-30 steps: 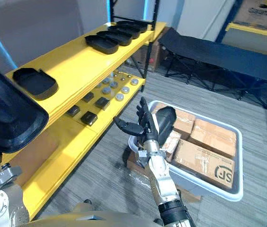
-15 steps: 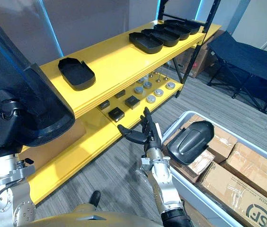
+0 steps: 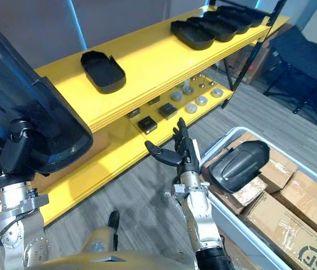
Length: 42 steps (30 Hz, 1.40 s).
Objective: Walk over and take three plastic housings, then place them on the shelf
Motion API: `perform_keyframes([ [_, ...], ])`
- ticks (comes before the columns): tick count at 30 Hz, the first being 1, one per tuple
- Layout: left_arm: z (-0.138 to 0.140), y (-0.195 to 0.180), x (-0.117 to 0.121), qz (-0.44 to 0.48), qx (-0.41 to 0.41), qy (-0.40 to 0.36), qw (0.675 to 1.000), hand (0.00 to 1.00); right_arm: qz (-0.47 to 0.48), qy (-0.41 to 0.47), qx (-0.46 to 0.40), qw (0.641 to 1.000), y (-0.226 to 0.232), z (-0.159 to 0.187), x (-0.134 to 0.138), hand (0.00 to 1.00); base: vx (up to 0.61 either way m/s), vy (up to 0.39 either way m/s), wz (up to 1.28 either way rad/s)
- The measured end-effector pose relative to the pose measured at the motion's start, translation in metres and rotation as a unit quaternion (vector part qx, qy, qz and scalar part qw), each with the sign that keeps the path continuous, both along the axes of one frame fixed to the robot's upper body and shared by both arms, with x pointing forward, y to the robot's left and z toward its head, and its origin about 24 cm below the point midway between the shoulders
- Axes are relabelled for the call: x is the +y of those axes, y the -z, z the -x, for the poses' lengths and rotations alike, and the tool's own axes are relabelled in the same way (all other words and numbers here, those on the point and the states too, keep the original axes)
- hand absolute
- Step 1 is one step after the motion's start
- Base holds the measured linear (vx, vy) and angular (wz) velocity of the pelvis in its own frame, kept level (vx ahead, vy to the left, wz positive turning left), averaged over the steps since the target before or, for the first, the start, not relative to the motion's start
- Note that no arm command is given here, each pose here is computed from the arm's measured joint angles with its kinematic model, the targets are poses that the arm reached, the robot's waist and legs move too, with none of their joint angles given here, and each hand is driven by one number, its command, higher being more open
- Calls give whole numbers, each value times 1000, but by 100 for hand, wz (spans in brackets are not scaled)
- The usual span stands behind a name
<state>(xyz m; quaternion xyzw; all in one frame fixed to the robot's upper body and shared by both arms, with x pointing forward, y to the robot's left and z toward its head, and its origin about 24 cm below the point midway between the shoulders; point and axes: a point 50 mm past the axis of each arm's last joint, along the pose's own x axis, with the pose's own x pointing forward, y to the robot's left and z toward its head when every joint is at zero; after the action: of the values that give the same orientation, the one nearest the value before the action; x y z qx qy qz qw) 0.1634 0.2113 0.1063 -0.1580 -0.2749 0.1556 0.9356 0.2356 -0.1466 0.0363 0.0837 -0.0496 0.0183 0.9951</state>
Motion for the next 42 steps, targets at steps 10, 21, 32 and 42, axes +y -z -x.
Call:
perform_keyframes([
  [10, 1, -16, 21, -64, -18, -42, 997, 0, -43, -24, -123, 991, -33, -8, 12, 100, 144, 220, 26],
  [21, -38, -41, 25, -73, -84, -13, 994, 0, 33, -13, -484, 875, -185, -8, -11, 100, 247, -116, 110],
  [32, -46, -37, -22, -75, -95, 110, 987, 0, 7, 47, -356, 933, -149, -6, -57, 100, 104, -137, 60],
  [42, -31, 9, 11, -158, 110, 60, 979, 0, -22, 24, -319, 947, -124, 1, -52, 100, -43, 43, -9],
])
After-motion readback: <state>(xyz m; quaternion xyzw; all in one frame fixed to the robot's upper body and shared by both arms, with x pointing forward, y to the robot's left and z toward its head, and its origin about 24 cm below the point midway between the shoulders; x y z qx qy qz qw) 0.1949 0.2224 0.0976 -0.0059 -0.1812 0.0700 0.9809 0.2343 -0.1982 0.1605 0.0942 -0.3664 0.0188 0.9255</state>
